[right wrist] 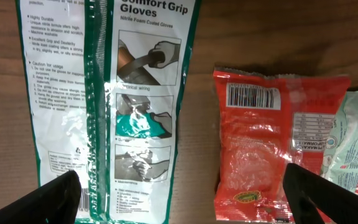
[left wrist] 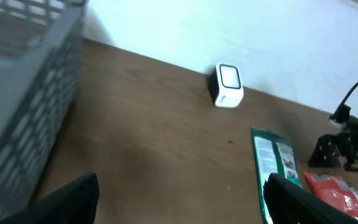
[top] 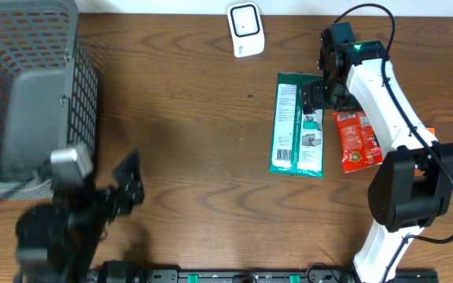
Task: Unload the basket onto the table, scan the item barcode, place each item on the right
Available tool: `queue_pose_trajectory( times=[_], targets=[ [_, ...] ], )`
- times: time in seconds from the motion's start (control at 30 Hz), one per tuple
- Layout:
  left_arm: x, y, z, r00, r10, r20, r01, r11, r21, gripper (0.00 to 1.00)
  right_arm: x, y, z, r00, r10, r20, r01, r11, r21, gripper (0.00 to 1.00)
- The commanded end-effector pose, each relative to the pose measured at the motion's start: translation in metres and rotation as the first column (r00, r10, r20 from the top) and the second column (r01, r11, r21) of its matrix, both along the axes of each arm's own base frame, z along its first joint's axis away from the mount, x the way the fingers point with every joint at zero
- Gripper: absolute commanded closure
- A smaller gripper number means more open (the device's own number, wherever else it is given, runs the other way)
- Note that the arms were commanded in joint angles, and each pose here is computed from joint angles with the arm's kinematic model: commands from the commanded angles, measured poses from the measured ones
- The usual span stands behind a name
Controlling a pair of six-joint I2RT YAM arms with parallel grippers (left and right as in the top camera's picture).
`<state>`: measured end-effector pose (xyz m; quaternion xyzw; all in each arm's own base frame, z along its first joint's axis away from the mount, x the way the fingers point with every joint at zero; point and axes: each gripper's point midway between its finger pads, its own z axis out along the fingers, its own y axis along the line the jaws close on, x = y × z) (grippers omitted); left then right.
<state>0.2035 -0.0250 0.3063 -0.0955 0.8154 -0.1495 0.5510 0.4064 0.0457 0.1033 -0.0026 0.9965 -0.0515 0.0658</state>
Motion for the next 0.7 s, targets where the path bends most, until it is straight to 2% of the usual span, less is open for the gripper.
queue_pose_trajectory(
  times=[0.0,0.33,0.57,0.67],
  targets=[
    [-0.025,0.013,-0.010,0.997,0.061,0.039,-0.062,0.998,0.022,0.14,0.004,-0.001,0.013,0.999,-0.010,0.037,0.010,1.000,0.007,0.01],
    [-0.033,0.016,-0.066,0.995,0.078,0.054,-0.080,0.997,0.023,0.14,0.004,-0.001,0.013,0.999,-0.010,0.037,0.010,1.000,0.007,0.01],
    [-0.012,0.016,-0.054,0.965,0.076,0.250,-0.081,0.997,0.012,0.14,0.004,-0.001,0.013,0.999,-0.010,0.037,0.010,1.000,0.007,0.01],
    [0.000,0.013,-0.024,0.904,0.061,0.424,-0.068,0.998,0.002,0.14,0.004,-0.001,0.013,0.999,-0.010,0.036,0.010,1.000,0.008,0.01]
  ],
)
